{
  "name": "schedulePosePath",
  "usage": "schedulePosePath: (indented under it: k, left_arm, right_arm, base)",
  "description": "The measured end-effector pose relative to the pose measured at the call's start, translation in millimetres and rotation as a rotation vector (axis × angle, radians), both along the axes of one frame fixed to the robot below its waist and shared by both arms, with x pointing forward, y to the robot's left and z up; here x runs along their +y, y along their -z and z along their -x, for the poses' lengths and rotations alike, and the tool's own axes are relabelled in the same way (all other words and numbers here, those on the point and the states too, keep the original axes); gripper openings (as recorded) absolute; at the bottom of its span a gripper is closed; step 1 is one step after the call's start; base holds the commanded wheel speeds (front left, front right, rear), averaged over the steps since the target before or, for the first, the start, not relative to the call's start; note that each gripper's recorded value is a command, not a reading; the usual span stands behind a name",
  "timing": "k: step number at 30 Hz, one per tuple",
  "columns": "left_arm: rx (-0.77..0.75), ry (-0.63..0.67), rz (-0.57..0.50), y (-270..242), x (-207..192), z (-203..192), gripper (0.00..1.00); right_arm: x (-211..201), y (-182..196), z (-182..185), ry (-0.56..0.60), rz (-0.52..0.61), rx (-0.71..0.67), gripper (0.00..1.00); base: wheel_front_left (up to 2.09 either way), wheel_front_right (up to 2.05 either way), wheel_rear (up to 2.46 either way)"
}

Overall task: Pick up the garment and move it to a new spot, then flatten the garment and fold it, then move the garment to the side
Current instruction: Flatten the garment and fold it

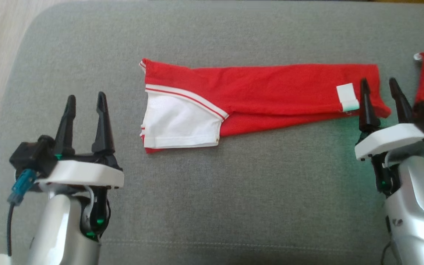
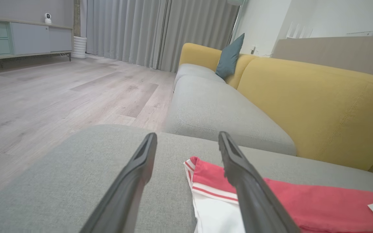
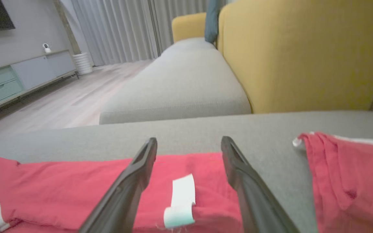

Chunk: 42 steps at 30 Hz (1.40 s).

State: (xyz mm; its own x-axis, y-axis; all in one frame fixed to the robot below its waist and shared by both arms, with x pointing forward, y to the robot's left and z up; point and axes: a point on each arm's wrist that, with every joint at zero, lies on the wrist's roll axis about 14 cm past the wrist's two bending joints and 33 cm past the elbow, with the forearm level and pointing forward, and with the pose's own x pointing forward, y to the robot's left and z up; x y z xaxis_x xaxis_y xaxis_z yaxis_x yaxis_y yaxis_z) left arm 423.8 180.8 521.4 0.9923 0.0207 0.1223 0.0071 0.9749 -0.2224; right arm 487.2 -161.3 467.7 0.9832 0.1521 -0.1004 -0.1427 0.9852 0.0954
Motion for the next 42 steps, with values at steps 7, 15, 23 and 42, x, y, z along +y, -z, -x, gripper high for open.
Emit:
schedulePosePath:
  k: [7,15,23,42]
  left_arm:
    - [0.047,0.003,-0.002,20,4,-6,1.0]
    - [0.079,-0.007,-0.009,33,11,-14,1.0]
    - [0.088,-0.005,-0.007,37,10,-18,1.0]
    - [0.016,0.049,-0.008,9,-10,-16,1.0]
  right_arm:
    - [-29,51,-8,0.142,-0.06,0.19,1.0]
    - [-31,86,-25,0.192,-0.066,0.318,1.0]
    - [-37,103,-23,0.223,-0.049,0.384,1.0]
    - [-87,44,-14,0.362,-0.053,0.206,0.0]
  base:
    - [0.0,0.0,0.0]
    - [0.0,0.0,0.0]
    - [0.0,0.0,0.0]
    - [0.0,0.0,0.0]
